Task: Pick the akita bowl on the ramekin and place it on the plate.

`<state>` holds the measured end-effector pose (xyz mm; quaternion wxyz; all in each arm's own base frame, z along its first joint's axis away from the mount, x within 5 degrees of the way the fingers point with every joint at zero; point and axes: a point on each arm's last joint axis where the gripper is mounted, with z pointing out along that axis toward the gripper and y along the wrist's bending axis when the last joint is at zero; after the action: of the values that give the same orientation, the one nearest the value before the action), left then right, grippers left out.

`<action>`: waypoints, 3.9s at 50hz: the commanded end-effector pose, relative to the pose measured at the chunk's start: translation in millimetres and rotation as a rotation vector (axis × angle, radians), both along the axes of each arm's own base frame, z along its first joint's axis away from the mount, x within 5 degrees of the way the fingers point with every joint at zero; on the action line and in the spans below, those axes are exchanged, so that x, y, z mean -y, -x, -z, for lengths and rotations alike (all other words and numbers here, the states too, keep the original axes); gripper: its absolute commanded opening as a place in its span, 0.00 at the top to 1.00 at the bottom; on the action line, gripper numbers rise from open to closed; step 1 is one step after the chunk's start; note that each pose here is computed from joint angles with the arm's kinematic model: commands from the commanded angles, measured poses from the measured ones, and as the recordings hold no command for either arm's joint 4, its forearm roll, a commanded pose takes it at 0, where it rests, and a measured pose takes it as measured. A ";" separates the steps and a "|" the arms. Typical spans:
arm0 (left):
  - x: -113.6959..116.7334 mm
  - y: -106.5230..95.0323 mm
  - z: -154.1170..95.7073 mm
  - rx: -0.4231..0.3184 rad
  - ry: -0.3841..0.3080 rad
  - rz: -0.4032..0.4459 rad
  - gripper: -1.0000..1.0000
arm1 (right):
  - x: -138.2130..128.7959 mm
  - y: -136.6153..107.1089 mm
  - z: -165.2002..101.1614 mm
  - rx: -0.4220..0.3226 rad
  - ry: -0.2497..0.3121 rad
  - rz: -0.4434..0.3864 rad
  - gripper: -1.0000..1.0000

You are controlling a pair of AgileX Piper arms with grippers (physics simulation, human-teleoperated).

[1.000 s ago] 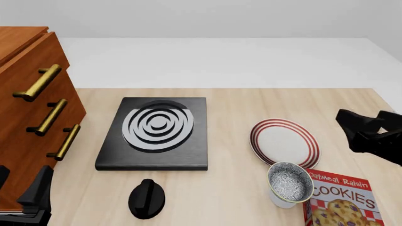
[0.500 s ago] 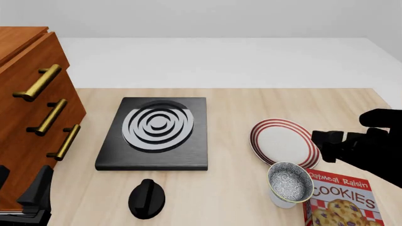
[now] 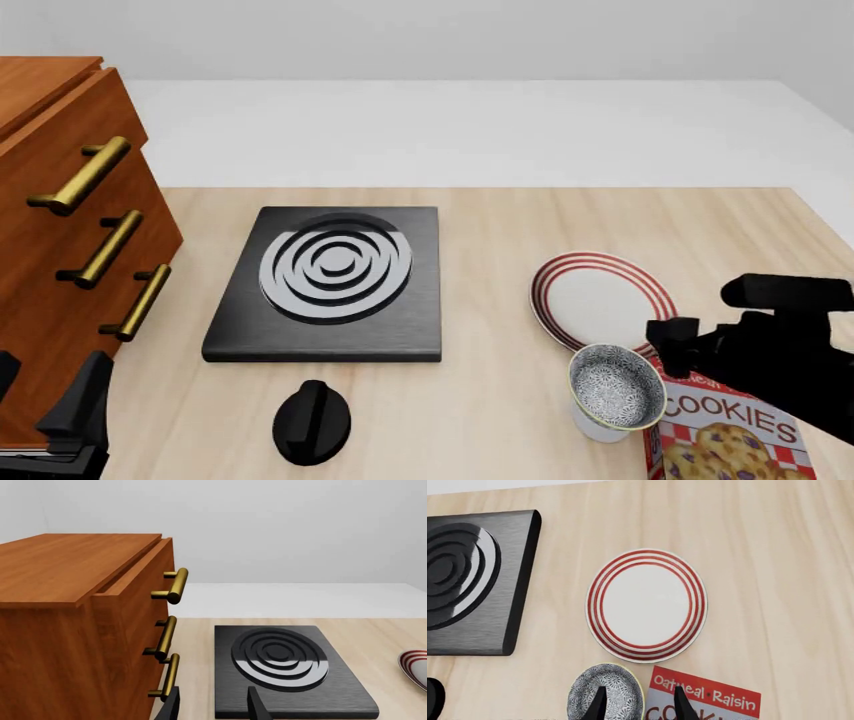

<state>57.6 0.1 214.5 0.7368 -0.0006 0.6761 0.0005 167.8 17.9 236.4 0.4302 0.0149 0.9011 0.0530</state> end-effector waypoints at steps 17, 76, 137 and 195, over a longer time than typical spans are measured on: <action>0.0 -0.8 0.0 0.000 0.000 0.000 0.00 | -5.5 -8.4 51.0 -0.125 -0.023 0.009 0.00; -0.1 -0.8 0.1 -0.001 0.000 -0.001 0.00 | -18.7 -5.1 81.5 -0.191 -0.054 -0.022 0.00; -0.1 -1.4 -0.5 0.000 0.000 -0.002 0.00 | 1.0 -11.9 -77.7 0.143 -0.021 0.017 1.00; -0.1 -0.8 -0.2 0.000 0.000 -0.002 0.00 | 22.4 -155.5 5.1 0.041 -0.075 0.176 1.00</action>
<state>58.4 0.2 214.6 0.7368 -0.0014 0.6761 0.0012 309.9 2.9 250.5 0.4609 0.0901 0.8814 0.0510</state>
